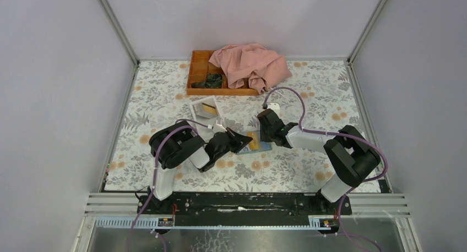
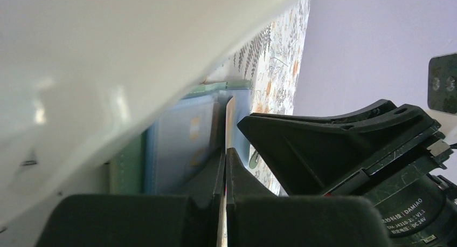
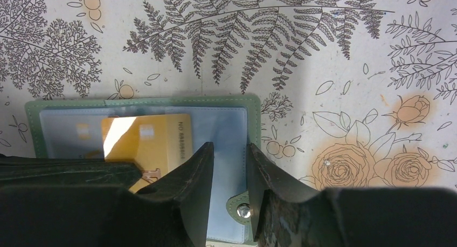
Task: Put the credit cards into the card holder
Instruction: Insert the credit card into the card holder.
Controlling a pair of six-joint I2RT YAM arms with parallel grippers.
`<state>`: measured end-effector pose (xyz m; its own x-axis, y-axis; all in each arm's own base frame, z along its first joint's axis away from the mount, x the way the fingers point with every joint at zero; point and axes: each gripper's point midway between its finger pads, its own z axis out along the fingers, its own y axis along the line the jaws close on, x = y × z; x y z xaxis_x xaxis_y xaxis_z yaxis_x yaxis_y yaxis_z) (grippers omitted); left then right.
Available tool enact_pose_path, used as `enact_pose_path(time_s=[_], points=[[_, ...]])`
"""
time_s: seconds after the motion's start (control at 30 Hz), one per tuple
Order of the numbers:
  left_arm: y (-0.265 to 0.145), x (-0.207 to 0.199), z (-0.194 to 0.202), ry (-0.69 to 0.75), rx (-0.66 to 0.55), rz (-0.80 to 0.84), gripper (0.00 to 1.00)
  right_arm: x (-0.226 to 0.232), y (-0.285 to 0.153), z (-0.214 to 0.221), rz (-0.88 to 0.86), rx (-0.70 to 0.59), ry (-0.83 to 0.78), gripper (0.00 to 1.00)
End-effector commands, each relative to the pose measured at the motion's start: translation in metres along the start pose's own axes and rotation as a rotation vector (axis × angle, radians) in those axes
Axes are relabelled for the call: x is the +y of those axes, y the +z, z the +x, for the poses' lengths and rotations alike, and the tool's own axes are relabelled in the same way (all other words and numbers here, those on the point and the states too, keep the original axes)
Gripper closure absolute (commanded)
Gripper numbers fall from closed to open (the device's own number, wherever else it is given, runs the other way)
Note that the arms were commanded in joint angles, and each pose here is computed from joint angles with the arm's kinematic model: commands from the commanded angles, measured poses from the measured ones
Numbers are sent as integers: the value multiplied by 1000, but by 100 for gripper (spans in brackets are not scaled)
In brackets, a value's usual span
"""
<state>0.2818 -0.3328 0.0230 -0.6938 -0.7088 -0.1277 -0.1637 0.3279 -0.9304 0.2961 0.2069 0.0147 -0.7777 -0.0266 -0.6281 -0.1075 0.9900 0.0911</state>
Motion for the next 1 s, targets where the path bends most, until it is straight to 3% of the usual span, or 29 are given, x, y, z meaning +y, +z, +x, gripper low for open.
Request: enact_pose_path(time_s=[0.0, 0.4, 0.53, 0.7, 0.8, 0.97], points=[[0, 37, 30, 14, 121, -141, 100, -3, -4, 5, 2, 14, 14, 64], [5, 47, 45, 38, 161, -186, 98, -2, -5, 7, -4, 19, 16, 64], [0, 48, 41, 77, 152, -224, 61, -2, -9, 1, -6, 6, 13, 64], [-7, 43, 30, 185, 127, -290, 38, -1, -13, -4, -8, -6, 12, 64], [-11, 39, 25, 232, 114, -318, 29, -1, -14, -7, -9, -12, 13, 63], [-17, 36, 16, 290, 92, -360, 25, -1, -17, -10, -8, -22, 16, 63]])
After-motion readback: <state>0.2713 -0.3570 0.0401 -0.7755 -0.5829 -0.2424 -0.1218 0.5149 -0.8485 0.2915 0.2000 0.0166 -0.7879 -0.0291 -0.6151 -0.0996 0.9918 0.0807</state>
